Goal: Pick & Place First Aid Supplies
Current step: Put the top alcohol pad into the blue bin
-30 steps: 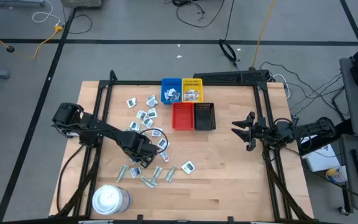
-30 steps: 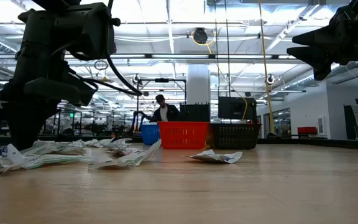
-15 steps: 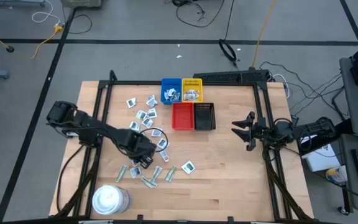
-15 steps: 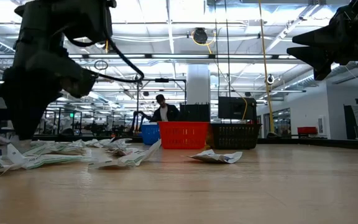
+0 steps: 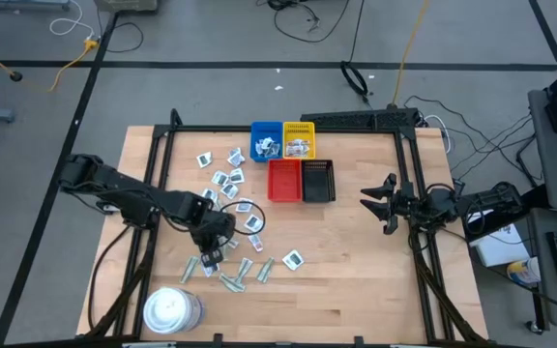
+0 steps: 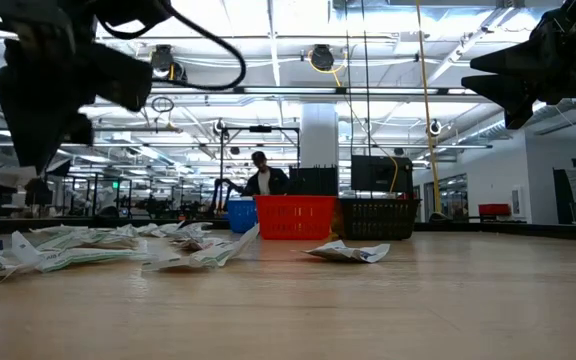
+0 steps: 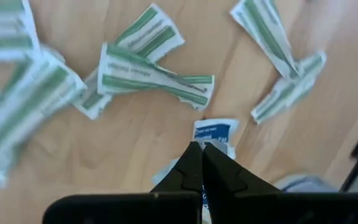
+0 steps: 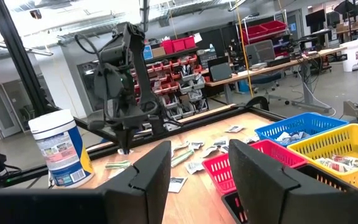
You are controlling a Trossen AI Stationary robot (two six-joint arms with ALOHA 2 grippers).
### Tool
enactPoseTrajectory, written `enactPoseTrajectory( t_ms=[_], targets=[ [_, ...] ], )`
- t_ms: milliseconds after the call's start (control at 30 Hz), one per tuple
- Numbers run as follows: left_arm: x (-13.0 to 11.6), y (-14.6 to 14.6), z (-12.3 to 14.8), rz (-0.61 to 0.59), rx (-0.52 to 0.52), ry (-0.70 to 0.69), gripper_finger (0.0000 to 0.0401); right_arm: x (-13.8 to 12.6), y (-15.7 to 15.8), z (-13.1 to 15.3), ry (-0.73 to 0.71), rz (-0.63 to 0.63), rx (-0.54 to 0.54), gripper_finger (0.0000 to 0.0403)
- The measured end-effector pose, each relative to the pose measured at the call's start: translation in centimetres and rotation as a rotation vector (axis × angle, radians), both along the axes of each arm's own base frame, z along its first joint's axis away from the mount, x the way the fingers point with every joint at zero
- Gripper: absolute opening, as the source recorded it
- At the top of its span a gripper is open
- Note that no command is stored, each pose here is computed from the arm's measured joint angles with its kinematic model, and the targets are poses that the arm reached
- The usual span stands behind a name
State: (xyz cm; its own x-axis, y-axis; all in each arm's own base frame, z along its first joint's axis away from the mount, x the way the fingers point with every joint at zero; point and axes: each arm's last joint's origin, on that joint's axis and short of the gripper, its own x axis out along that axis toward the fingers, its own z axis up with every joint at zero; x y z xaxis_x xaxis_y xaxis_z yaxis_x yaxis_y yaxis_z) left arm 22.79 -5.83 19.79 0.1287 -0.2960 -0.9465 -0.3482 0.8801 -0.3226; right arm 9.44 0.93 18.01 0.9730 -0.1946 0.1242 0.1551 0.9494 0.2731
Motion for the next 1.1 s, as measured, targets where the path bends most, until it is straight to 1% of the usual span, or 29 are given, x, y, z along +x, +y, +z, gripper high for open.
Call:
enactPoseTrajectory(
  t_ms=[333, 367, 433, 500, 633, 733, 867, 967, 1100],
  targets=[
    [0.3, 0.8, 1.9, -0.51, 0.08, -0.163, 0.0001, 0.0, 0.0, 0.0, 0.0, 0.0, 0.0, 0.0155],
    [0.4, 0.8, 2.0, -0.549, 0.086, -0.179, 0.0001, 0.0, 0.0, 0.0, 0.0, 0.0, 0.0, 0.0155],
    [0.6, 1.1, 2.3, -0.57, 0.106, -0.197, 0.0, 0.0, 0.0, 0.0, 0.0, 0.0, 0.0, 0.0155],
    [1.0, 1.9, 2.7, -0.526, 0.13, -0.203, 0.0, 0.0, 0.0, 0.0, 0.0, 0.001, 0.0, 0.0155],
    [1.9, 4.6, 3.9, -0.394, 0.189, -0.225, 0.0, 0.0, 0.0, 0.0, 0.0, 0.0, 0.0, 0.0155],
    [2.2, 7.2, 4.5, -0.223, 0.213, -0.212, 0.0, 0.0, 0.0, 0.0, 0.0, 0.0, 0.0, 0.0155],
    [1.8, 10.8, 5.0, -0.007, 0.218, -0.186, 0.0, 0.0, 0.0, 0.0, 0.0, 0.0, 0.0, 0.0155],
    [1.1, 13.2, 5.0, 0.155, 0.209, -0.155, 0.0, 0.0, 0.0, 0.0, 0.0, 0.0, 0.0, 0.0155],
    [-0.2, 16.0, 4.6, 0.349, 0.197, -0.079, 0.0, 0.0, 0.0, 0.0, 0.0, 0.0, 0.0, 0.0155]
  ],
)
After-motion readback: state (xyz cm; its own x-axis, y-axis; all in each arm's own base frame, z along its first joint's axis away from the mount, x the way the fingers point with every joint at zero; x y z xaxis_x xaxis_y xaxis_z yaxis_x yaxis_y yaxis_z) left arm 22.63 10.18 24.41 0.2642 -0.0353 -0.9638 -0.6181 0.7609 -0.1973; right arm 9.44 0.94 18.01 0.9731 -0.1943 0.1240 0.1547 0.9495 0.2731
